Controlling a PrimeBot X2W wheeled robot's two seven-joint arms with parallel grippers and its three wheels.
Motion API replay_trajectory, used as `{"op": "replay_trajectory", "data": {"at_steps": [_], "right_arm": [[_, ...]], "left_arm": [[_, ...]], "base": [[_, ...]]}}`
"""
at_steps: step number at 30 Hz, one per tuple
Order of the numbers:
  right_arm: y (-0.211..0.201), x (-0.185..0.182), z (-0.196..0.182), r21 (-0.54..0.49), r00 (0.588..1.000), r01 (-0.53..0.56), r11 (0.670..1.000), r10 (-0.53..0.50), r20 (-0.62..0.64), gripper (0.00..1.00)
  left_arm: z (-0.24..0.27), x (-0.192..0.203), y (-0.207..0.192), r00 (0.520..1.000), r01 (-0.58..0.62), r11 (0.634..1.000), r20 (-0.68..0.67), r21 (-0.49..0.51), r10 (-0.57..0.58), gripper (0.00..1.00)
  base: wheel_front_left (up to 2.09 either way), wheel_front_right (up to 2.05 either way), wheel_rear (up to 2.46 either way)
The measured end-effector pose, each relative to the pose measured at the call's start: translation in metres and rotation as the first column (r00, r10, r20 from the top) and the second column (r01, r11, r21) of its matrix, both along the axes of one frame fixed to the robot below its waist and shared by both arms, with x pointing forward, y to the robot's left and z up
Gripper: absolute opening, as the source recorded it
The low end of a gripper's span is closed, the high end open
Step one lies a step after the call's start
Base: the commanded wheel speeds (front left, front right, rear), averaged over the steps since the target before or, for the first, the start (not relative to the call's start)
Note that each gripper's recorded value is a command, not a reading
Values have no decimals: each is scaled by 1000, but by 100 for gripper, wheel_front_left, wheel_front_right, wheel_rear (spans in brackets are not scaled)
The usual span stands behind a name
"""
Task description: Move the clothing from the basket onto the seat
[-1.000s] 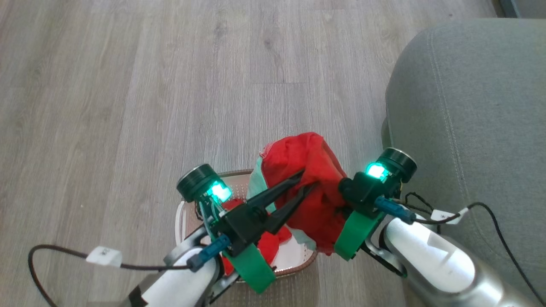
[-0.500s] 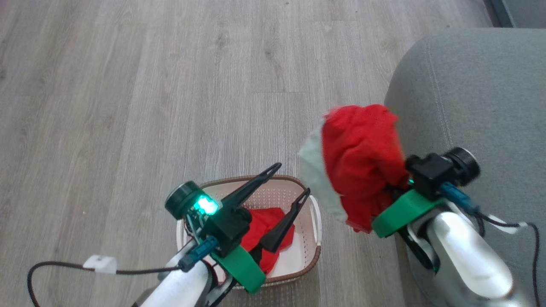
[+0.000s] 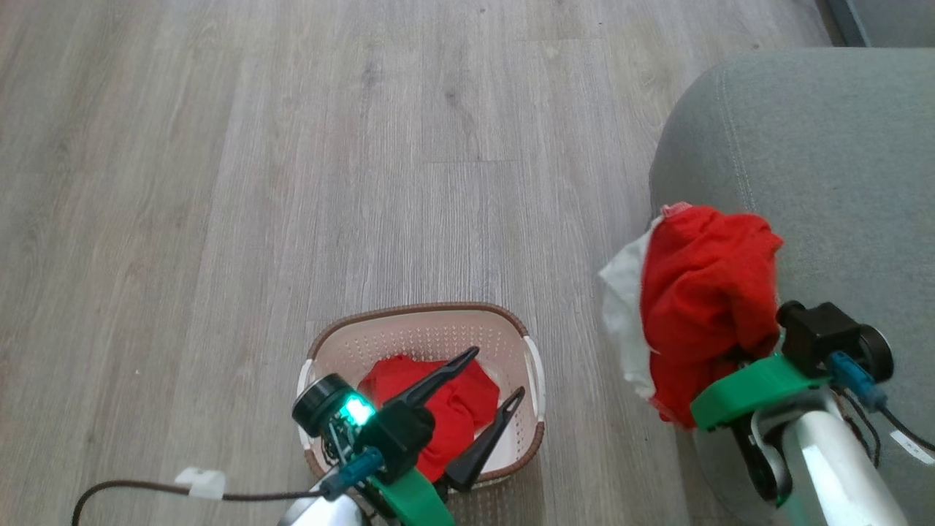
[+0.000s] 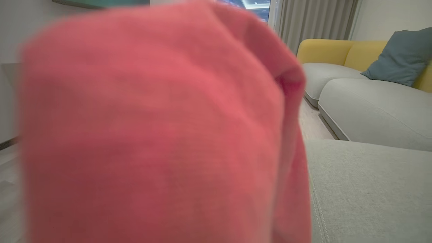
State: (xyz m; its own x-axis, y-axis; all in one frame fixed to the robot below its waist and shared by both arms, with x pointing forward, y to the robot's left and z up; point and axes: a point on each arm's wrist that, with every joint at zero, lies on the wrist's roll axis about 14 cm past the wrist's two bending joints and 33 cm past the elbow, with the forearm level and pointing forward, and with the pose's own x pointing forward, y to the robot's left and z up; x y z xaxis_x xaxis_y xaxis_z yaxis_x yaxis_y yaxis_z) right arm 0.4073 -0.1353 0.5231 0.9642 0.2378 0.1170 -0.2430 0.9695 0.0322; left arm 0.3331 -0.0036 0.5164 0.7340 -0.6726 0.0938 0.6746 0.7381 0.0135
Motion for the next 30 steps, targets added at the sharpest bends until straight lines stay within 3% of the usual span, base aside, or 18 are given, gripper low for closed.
{"op": "replay_trajectory", "data": {"at_steps": [10, 19, 30], "right_arm": [[-19, -7, -9, -11, 997, 66, 998, -67, -25, 0], [-54, -18, -5, -24, 986, 167, 986, -168, -9, 0], [-120, -48, 3, -43, 929, 371, 928, -371, 12, 0]], "left_arm": [[-4, 5, -6, 1000, 8, 1000, -25, -18, -8, 100], [-9, 4, -32, 995, 99, 995, -30, -13, -99, 100], [-14, -2, -79, 961, 274, 961, -38, -32, -275, 100]], "base": [[0, 0, 0], [0, 0, 0], [0, 0, 0]]}}
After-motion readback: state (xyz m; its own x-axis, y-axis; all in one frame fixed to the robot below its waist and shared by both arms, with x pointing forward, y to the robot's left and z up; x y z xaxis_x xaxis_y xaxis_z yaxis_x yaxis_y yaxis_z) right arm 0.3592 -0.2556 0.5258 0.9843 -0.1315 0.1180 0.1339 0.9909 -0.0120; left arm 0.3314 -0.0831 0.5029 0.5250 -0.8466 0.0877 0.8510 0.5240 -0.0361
